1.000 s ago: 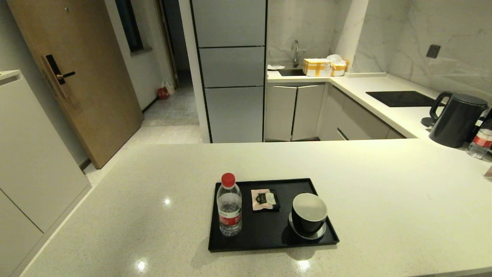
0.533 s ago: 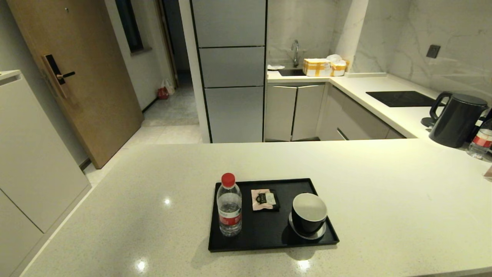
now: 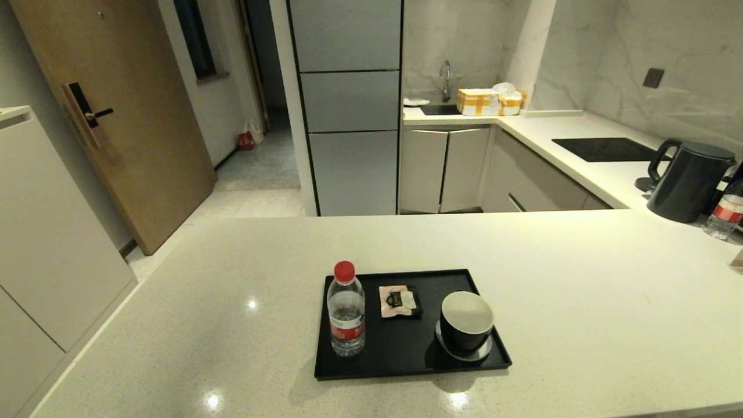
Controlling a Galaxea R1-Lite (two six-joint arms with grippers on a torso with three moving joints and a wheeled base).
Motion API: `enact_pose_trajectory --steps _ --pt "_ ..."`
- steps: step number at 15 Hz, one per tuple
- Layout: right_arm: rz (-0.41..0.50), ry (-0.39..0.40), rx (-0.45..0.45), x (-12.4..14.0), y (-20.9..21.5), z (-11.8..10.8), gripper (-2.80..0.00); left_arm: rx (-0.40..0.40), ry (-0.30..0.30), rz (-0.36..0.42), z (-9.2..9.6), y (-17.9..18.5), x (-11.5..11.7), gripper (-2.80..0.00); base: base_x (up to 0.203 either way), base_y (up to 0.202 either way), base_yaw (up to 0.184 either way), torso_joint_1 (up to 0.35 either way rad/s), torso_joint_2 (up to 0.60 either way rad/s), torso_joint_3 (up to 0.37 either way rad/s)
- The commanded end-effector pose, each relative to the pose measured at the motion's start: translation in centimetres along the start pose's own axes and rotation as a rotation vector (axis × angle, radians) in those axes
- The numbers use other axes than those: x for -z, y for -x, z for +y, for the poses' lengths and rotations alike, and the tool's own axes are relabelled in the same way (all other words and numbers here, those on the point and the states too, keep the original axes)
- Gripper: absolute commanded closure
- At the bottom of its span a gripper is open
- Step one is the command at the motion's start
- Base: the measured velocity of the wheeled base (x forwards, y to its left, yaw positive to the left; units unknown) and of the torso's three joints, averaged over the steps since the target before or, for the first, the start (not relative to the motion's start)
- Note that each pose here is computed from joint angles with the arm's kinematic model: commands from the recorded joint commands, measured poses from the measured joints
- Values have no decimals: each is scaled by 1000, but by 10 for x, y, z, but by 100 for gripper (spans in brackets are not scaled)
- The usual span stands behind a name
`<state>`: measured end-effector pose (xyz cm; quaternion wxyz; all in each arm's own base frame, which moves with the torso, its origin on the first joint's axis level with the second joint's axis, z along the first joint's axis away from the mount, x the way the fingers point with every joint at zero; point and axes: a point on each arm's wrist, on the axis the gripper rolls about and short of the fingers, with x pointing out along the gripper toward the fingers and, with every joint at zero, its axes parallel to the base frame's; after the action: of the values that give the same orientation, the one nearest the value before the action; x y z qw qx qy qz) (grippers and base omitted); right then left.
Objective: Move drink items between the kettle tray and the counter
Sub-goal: Pick up the tea cup
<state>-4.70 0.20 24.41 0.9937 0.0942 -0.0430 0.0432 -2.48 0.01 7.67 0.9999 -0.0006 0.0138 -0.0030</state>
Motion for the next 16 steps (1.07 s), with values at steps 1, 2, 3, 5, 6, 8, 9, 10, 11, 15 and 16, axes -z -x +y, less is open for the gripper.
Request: enact_pose_trajectory --steps 1,2,3,5,6,8,9,10,11,15,16 --pt "430 -86 -2 -19 -55 1 0 0 0 0 0 0 0 0 0 0 0 0 0 0" --pt "542 -123 -37 -15 -72 0 0 0 0 0 0 0 0 0 0 0 0 0 0 0" --pt "612 -143 -57 -5 -84 -2 0 0 0 0 0 0 0 0 0 0 0 0 0 0" --pt "745 -143 -79 37 -110 -11 0 0 1 0 0 0 0 0 0 0 0 0 0 0" --pt "795 -134 -90 59 -124 -16 0 0 0 0 0 0 0 0 0 0 0 0 0 0" --pt "845 -100 -128 87 -150 -21 0 0 0 0 0 0 0 0 0 0 0 0 0 0" --pt "880 -93 -148 97 -161 -22 0 0 0 0 0 0 0 0 0 0 0 0 0 0" --pt "918 -81 -167 106 -172 -23 0 1 1 0 0 0 0 0 0 0 0 0 0 0" --pt "952 -60 -189 116 -183 -23 0 0 0 0 0 0 0 0 0 0 0 0 0 0" --pt "994 29 -335 157 -216 -11 0 0 0 0 0 0 0 0 0 0 0 0 0 0" --pt "989 49 -364 171 -223 -9 0 0 1 0 0 0 0 0 0 0 0 0 0 0"
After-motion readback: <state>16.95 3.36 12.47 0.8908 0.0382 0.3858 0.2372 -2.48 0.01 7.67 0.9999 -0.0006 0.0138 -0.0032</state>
